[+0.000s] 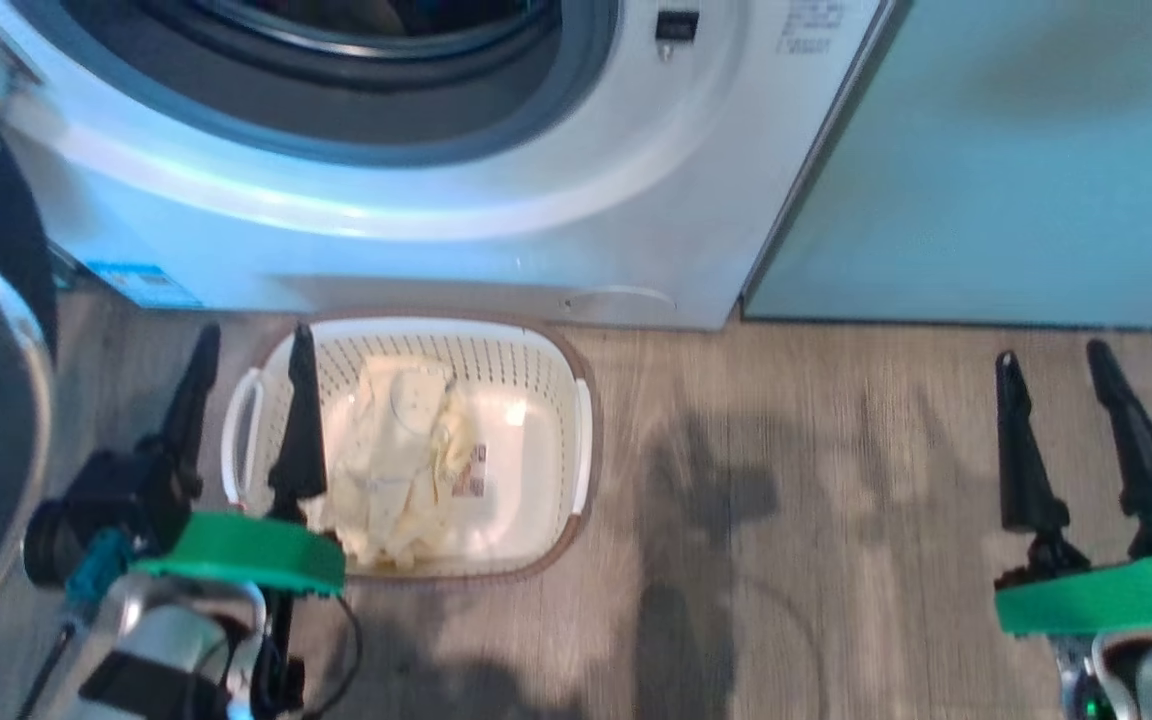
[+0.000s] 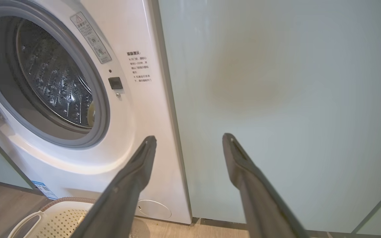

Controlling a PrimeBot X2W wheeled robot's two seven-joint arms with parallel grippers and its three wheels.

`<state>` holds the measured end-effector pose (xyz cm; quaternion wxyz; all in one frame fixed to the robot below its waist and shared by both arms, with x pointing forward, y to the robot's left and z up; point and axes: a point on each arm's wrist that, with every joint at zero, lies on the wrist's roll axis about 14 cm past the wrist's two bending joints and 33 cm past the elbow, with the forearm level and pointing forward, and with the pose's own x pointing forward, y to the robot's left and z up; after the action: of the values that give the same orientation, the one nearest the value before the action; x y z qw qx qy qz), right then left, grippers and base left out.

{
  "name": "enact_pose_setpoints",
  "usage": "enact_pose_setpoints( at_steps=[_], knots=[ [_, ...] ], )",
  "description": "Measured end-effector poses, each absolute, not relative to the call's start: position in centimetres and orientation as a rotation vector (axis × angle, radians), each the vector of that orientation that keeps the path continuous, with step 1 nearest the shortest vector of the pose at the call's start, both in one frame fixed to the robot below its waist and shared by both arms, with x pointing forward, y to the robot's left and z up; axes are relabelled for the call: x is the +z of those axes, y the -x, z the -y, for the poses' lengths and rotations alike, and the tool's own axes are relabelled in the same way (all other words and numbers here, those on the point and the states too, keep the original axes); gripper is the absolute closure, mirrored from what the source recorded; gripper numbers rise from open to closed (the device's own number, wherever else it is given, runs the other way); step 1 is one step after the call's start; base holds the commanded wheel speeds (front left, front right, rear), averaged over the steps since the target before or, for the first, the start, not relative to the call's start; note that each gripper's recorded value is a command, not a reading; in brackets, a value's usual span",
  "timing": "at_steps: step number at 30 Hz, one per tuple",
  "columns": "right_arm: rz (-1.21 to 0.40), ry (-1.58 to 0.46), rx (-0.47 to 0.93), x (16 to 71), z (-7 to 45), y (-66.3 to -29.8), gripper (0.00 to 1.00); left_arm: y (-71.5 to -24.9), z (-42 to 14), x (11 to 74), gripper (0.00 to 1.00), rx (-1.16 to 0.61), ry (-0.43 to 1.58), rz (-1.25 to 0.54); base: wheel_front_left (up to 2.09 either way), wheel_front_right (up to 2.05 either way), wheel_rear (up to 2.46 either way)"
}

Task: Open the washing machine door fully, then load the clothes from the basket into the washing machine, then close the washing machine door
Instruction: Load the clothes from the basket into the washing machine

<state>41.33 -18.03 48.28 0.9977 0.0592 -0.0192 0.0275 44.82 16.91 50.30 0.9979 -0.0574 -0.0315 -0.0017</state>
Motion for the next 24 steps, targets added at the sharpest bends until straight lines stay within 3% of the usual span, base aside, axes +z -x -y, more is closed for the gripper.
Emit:
enact_pose_setpoints(
  at_steps=[11, 24],
  knots=[
    [0.074, -0.123, 0.066, 50.3, 17.5, -37.2, 0.00, -39.4, -17.6, 52.3, 0.00, 0.012, 0.092, 0.093, 0.00, 0.00, 0.00],
    [0.101, -0.128, 0.059, 51.3, 17.6, -34.1, 0.00, -36.6, -17.5, 53.0, 0.00, 0.004, 0.089, 0.111, 0.00, 0.00, 0.00]
  ],
)
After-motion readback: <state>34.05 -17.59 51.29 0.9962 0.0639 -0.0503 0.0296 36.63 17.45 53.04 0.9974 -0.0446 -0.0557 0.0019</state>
